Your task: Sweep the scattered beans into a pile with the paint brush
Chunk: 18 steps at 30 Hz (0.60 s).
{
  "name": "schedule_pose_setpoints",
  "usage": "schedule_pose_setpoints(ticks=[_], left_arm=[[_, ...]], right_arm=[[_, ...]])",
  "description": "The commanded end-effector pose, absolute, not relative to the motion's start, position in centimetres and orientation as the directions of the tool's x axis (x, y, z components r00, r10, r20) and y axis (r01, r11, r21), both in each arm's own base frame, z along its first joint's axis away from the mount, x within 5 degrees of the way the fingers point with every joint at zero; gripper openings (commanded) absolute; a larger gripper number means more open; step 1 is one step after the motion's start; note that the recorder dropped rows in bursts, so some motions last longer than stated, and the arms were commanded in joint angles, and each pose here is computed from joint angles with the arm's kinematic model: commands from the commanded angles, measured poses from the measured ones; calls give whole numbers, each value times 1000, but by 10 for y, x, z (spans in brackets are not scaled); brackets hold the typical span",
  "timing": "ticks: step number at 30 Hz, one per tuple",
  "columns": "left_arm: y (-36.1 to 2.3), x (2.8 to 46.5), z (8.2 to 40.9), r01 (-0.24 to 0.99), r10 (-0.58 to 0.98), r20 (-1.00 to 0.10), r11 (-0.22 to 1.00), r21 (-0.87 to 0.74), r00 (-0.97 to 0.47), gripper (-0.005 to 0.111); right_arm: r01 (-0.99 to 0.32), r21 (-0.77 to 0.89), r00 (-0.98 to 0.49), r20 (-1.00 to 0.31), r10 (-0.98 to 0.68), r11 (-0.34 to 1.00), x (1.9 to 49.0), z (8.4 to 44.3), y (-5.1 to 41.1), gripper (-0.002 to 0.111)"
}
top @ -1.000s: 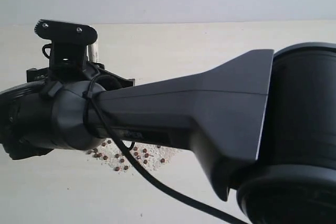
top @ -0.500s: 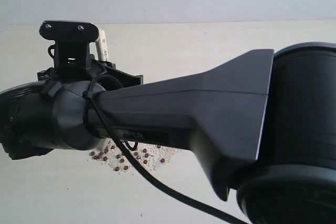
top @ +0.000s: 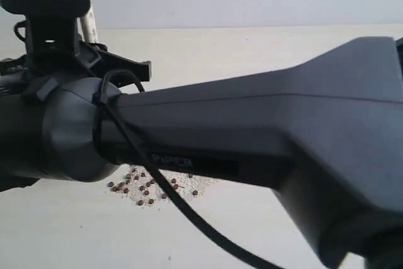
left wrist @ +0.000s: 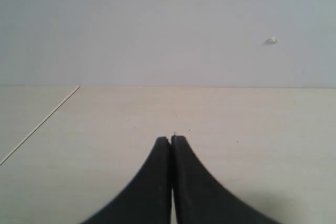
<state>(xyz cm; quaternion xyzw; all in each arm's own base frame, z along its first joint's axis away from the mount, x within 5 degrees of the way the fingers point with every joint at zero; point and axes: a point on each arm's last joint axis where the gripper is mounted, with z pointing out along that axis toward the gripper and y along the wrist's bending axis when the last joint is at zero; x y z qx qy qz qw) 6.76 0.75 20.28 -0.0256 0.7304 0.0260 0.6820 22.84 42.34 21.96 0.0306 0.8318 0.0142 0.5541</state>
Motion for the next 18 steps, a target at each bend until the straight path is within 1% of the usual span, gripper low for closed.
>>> schedule_pose_setpoints(ticks=[1, 4, 8, 12, 13, 18], left_arm=[[7, 67, 203, -69, -15, -998, 998, -10, -62, 0], [7, 67, 203, -69, -15, -998, 998, -10, -62, 0], [7, 67, 203, -69, -15, -998, 998, -10, -62, 0], [7, 67, 203, -69, -15, -998, 998, -10, -62, 0], [7, 67, 203, -69, -15, -998, 998, -10, -62, 0], [7, 67, 203, -69, -15, -998, 998, -10, -62, 0]], right_arm=[[-92, -12, -330, -943, -42, 996, 210, 232, 435, 0], [-174, -12, -317, -946, -68, 985, 191, 220, 443, 0], [-217, -14, -271, -960, -74, 976, 176, 199, 441, 0], [-270, 65, -338, -941, -31, 961, 170, 174, 438, 0], [-276, 59, -346, -937, -42, 959, 171, 170, 437, 0], [-173, -3, -352, -934, -65, 985, 171, 161, 419, 0]])
